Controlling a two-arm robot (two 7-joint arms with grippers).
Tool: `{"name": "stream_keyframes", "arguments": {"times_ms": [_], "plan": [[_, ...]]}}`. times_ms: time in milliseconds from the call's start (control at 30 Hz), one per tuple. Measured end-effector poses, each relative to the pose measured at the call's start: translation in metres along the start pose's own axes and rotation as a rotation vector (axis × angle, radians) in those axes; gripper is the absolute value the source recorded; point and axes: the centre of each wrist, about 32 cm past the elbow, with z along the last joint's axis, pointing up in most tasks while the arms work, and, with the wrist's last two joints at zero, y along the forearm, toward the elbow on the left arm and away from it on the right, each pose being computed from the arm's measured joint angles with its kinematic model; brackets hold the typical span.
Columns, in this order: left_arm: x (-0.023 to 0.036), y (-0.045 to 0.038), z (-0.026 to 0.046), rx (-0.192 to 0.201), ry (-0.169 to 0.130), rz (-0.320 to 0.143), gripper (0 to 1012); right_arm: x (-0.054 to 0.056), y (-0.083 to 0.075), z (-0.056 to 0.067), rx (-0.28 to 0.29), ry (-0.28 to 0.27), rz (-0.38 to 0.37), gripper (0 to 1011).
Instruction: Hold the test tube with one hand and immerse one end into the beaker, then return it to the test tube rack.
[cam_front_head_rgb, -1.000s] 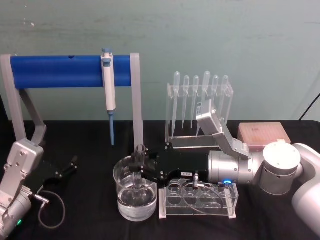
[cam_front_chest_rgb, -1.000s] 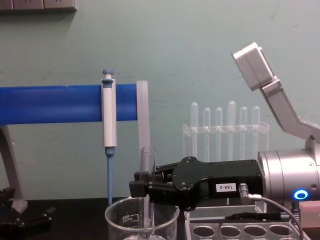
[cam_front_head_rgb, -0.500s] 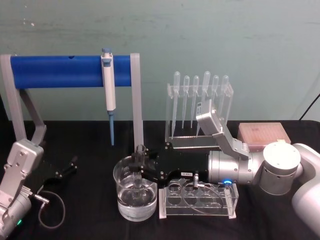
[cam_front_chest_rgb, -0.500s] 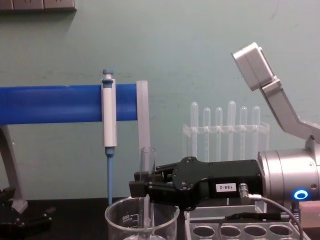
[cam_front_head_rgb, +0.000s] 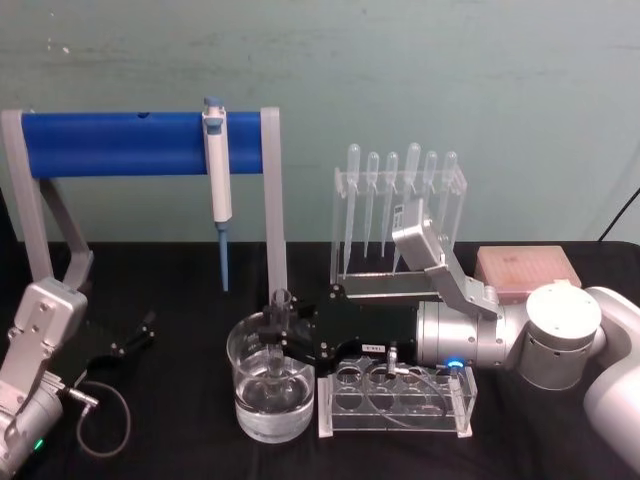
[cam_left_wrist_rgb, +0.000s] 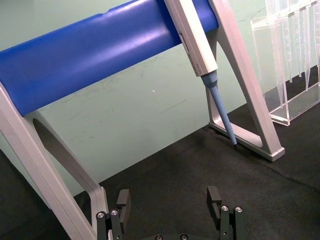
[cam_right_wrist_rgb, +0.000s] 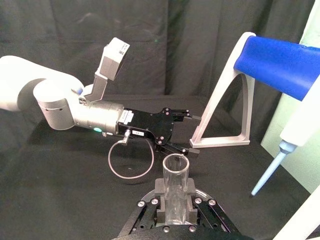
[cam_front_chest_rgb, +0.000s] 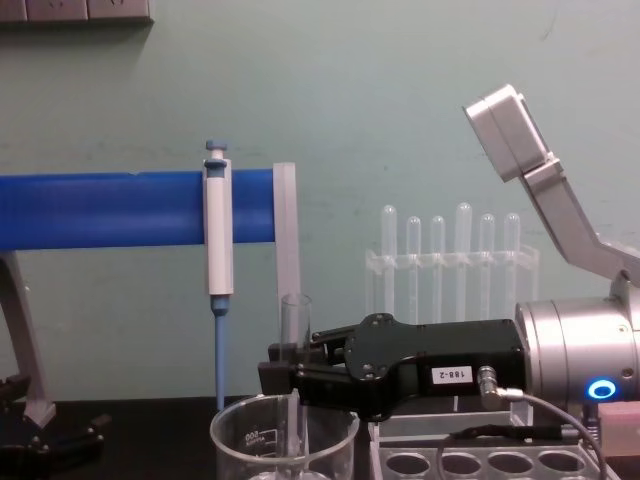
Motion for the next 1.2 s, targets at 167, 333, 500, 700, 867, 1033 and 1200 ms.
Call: {"name": "stream_keyframes", "arguments": {"times_ms": [167,333,500,700,867,1033,1200], "plan": [[0.0000,0.0000,0.0000,0.000,0.000,0.000,1000,0.0000,0.0000,0.0000,0.000,0.000,0.000,224],[0.0000,0.0000,0.0000,0.000,0.000,0.000,1000,0.0000,0.0000,0.0000,0.000,0.000,0.000,225],[0.0000,0.0000,0.0000,0.000,0.000,0.000,1000,0.0000,0.0000,0.0000,0.000,0.000,0.000,225],[0.0000,0.0000,0.0000,0.000,0.000,0.000,1000,0.0000,0.0000,0.0000,0.000,0.000,0.000,224],[0.0000,0.0000,0.0000,0.000,0.000,0.000,1000,0.0000,0.0000,0.0000,0.000,0.000,0.000,224],[0.0000,0.0000,0.0000,0.000,0.000,0.000,1000,0.0000,0.0000,0.0000,0.000,0.000,0.000,224],[0.0000,0.0000,0.0000,0.000,0.000,0.000,1000,0.0000,0.0000,0.0000,0.000,0.000,0.000,224]]}}
